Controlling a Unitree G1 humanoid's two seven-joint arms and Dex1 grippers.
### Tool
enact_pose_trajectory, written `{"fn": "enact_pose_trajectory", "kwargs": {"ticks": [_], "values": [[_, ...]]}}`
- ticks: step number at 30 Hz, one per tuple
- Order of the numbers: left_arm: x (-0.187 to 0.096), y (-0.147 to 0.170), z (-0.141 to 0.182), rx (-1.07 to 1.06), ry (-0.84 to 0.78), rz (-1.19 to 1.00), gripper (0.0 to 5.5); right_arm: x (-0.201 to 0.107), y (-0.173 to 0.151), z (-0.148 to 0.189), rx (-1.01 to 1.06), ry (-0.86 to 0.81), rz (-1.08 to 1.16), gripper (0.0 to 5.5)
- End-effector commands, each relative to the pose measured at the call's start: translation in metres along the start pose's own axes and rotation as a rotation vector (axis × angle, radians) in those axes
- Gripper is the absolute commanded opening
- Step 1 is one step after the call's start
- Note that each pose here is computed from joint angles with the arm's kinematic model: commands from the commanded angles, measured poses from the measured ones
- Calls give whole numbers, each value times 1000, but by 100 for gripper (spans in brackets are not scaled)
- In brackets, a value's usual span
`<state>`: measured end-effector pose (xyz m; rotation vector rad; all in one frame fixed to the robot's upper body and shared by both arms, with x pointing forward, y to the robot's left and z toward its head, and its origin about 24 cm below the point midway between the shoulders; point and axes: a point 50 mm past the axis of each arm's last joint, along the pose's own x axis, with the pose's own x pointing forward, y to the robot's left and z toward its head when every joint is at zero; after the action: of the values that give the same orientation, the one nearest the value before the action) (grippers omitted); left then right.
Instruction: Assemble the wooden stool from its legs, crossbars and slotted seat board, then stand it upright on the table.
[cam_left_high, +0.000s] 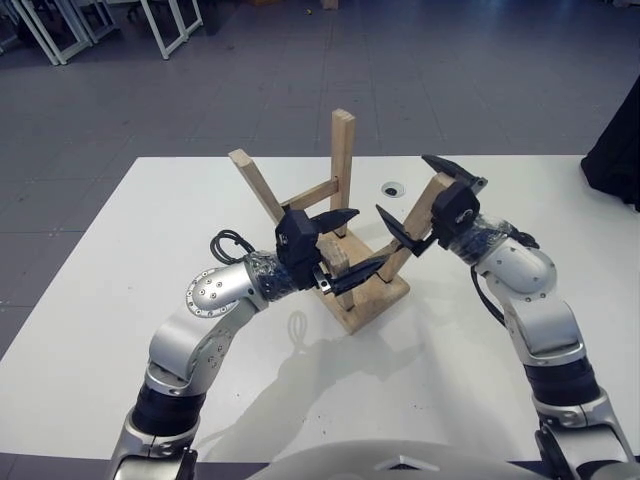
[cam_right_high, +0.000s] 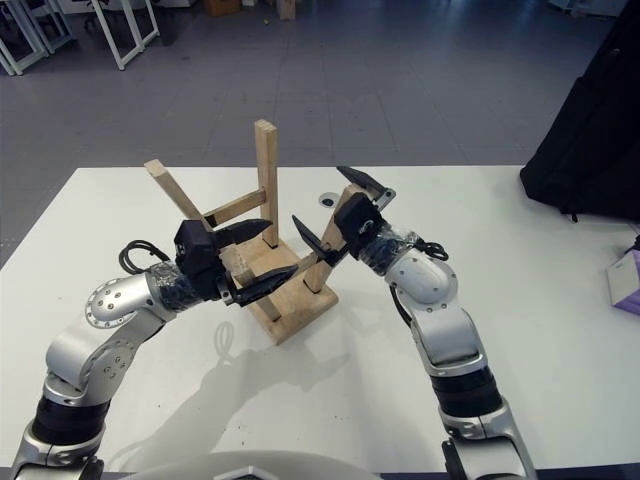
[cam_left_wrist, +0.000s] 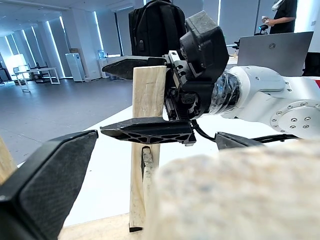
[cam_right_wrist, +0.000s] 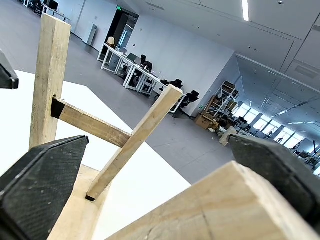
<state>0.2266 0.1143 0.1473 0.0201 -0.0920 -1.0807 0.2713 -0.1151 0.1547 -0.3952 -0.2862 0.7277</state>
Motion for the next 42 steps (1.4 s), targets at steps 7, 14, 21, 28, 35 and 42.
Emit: {"fn": "enact_pose_trajectory", "kwargs": {"ticks": [7,14,21,28,35,42], "values": [[3,0,0,-10,-7,-2,432,2,54,2,447,84,481,511],[-15,5,-1,-26,-2,36,432,-19,36,-22,453,186,383,511],[-19,-16,12,-81,-106,-123,432,-13,-19,-31,278,156,97,511],[-26,-15,17,-75,-123,-124,432,-19,-29,-38,212,165,31,511],[-31,-13,26,-63,-167,-111,432,-21,-46,-40,8,176,13,511],[-48,-22,14,-84,-80,-178,432,2,-49,-56,-70,173,-54,511]]}}
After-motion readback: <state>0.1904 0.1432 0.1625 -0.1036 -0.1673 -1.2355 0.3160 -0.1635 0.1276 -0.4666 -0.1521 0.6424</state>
